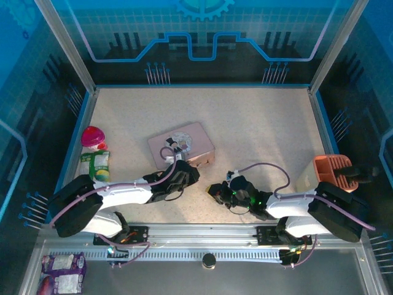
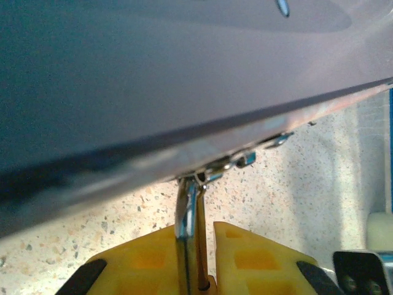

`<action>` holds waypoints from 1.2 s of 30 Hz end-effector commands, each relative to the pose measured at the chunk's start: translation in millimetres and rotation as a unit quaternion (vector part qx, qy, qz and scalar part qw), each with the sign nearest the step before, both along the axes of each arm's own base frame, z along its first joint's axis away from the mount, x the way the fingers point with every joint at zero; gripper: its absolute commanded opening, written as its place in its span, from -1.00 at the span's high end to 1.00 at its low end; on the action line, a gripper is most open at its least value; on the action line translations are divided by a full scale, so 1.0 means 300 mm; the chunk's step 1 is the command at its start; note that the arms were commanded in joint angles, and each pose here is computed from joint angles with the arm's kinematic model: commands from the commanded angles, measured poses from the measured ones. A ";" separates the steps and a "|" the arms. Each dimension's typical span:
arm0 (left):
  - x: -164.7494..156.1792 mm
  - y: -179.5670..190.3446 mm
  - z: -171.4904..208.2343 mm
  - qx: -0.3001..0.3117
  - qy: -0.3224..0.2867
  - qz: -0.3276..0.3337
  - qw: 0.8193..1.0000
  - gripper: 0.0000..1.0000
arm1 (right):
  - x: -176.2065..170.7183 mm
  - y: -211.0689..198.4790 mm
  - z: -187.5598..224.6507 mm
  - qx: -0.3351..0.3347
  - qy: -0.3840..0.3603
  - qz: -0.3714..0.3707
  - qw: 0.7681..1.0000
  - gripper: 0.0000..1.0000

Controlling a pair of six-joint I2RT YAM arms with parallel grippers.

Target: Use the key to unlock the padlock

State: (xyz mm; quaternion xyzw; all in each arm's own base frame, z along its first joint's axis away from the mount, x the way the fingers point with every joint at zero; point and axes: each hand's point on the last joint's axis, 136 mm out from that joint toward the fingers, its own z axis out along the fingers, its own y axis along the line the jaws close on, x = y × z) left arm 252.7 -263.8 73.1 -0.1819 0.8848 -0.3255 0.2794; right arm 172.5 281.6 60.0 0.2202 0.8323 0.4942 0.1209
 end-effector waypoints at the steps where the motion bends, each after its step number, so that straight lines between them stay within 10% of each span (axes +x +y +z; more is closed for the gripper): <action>1: 0.025 -0.046 0.120 -0.078 -0.035 -0.001 0.996 0.80 | 0.001 0.026 0.034 0.044 0.001 -0.013 0.999 1.00; 36: 0.025 -0.023 0.204 -0.150 -0.092 0.010 0.984 0.81 | -0.035 0.136 0.076 0.160 0.022 -0.023 0.987 1.00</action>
